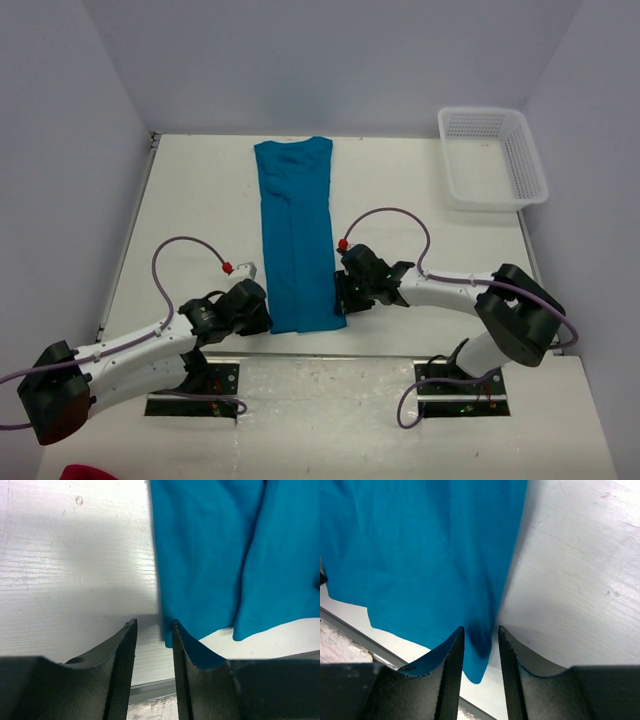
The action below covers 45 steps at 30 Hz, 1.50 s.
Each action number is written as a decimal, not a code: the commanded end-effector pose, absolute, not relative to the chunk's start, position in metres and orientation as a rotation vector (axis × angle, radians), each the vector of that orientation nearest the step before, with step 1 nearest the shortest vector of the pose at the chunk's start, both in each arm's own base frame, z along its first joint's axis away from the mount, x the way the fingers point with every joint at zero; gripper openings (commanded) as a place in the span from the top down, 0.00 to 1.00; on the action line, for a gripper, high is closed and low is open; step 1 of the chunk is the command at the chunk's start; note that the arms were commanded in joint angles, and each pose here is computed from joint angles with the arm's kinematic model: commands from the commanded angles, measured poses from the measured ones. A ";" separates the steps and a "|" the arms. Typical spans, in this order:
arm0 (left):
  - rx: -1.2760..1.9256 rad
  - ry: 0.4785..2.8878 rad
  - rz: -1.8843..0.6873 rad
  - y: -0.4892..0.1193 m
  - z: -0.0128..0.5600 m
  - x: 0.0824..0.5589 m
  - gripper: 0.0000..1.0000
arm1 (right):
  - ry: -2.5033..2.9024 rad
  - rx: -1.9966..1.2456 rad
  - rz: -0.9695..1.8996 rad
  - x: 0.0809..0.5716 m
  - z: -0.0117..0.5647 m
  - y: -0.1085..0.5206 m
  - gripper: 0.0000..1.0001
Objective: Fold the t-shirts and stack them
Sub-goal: Grab the bottom of the folded rectangular tshirt with both arms
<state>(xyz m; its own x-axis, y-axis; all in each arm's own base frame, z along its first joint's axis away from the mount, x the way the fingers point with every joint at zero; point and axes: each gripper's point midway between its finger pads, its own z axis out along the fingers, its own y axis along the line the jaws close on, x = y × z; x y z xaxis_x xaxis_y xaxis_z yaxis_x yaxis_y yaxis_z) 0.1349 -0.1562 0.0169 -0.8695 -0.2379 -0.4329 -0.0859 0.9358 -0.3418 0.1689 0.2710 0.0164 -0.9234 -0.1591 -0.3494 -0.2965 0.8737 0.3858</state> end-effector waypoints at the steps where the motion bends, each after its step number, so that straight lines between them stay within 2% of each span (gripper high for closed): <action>1: -0.307 2.550 -0.447 -0.158 0.022 0.145 0.64 | 2.787 -0.334 0.595 0.160 -0.002 0.262 0.65; 12: -0.265 2.559 -0.538 -0.172 0.020 0.143 0.54 | 2.801 -0.296 0.634 0.150 -0.002 0.259 0.65; 21: -0.254 2.626 -0.540 -0.174 0.008 0.132 0.56 | 2.800 -0.283 0.639 0.149 0.003 0.259 0.65; 24: -0.254 2.637 -0.540 -0.173 0.005 0.130 0.60 | 2.800 -0.279 0.630 0.149 0.002 0.257 0.65; 27: -0.256 2.643 -0.540 -0.172 0.004 0.128 0.67 | 2.804 -0.277 0.619 0.149 0.001 0.255 0.65; 28: -0.256 2.643 -0.540 -0.172 0.004 0.128 0.73 | 2.802 -0.274 0.619 0.149 0.001 0.255 0.65; 30: -0.258 2.649 -0.536 -0.171 0.003 0.127 0.76 | 2.802 -0.273 0.618 0.149 0.001 0.255 0.65; 36: -0.252 2.652 -0.528 -0.171 0.003 0.127 0.99 | 2.821 -0.259 0.617 0.146 -0.004 0.254 0.66; 38: -0.251 2.653 -0.520 -0.170 0.003 0.127 1.00 | 2.824 -0.251 0.620 0.145 -0.004 0.253 0.66; 41: -0.246 2.660 -0.513 -0.168 0.001 0.125 1.00 | 2.826 -0.245 0.629 0.142 -0.005 0.252 0.70; 43: -0.244 2.659 -0.514 -0.168 0.001 0.125 1.00 | 2.830 -0.237 0.624 0.141 -0.007 0.251 0.76; 44: -0.244 2.660 -0.513 -0.167 0.002 0.124 1.00 | 2.833 -0.240 0.625 0.139 -0.007 0.251 0.82; 45: -0.245 2.653 -0.516 -0.167 0.004 0.125 1.00 | 2.835 -0.238 0.624 0.138 -0.008 0.250 0.96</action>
